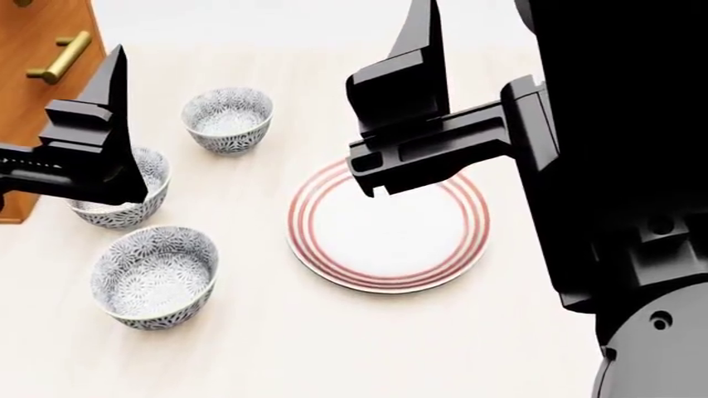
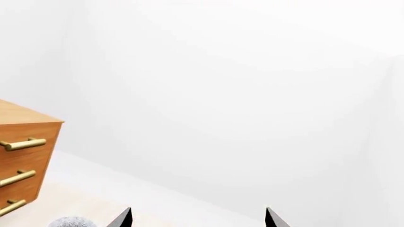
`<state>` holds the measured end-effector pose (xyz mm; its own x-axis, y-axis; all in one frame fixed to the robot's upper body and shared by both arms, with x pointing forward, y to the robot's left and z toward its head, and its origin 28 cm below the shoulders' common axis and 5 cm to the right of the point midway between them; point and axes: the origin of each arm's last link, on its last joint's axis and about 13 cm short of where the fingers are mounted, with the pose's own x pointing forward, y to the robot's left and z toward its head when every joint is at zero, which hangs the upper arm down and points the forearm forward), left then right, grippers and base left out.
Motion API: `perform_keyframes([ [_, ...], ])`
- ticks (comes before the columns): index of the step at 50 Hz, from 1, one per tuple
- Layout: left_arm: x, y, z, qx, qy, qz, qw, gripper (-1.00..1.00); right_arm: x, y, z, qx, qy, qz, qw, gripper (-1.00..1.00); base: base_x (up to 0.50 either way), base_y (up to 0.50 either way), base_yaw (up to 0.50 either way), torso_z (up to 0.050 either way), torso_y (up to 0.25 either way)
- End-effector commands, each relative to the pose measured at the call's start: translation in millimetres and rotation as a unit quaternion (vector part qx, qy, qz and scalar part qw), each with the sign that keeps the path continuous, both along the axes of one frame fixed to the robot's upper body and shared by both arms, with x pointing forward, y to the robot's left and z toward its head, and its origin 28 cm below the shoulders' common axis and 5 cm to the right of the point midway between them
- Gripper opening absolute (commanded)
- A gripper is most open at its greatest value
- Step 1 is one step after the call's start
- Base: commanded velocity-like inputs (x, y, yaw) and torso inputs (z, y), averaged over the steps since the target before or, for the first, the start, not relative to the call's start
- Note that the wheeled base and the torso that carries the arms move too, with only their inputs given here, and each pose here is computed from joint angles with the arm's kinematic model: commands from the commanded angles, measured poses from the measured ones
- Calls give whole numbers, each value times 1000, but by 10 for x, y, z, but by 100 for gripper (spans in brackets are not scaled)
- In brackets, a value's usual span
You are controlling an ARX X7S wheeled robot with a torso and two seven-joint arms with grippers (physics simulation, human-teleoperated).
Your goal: Put the bowl at the front on the plate.
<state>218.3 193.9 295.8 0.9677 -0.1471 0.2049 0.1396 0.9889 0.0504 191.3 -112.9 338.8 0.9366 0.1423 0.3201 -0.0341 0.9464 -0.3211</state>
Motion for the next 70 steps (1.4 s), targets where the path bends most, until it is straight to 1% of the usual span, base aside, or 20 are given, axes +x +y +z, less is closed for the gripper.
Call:
perform_keyframes([
  [1,4,-2,-96,-2,3,0,1000,100,-5,-12,-10,8,-3,2,1000,100,0,0,0,0,0],
  [5,16,1,-33,-3,4,1,1000,100,-5,-12,-13,8,-3,2,1000,100,0,0,0,0,0],
  [10,9,8,-24,-4,4,1,1000,100,-8,-10,-19,8,-3,3,1000,100,0,0,0,0,0],
  [23,10,5,-47,-3,6,1,1000,100,-19,-11,-19,7,-2,5,1000,100,94,0,0,0,0],
  [70,2,4,-85,-6,12,-1,1000,100,-41,-14,-39,8,-3,6,1000,100,166,0,0,0,0],
])
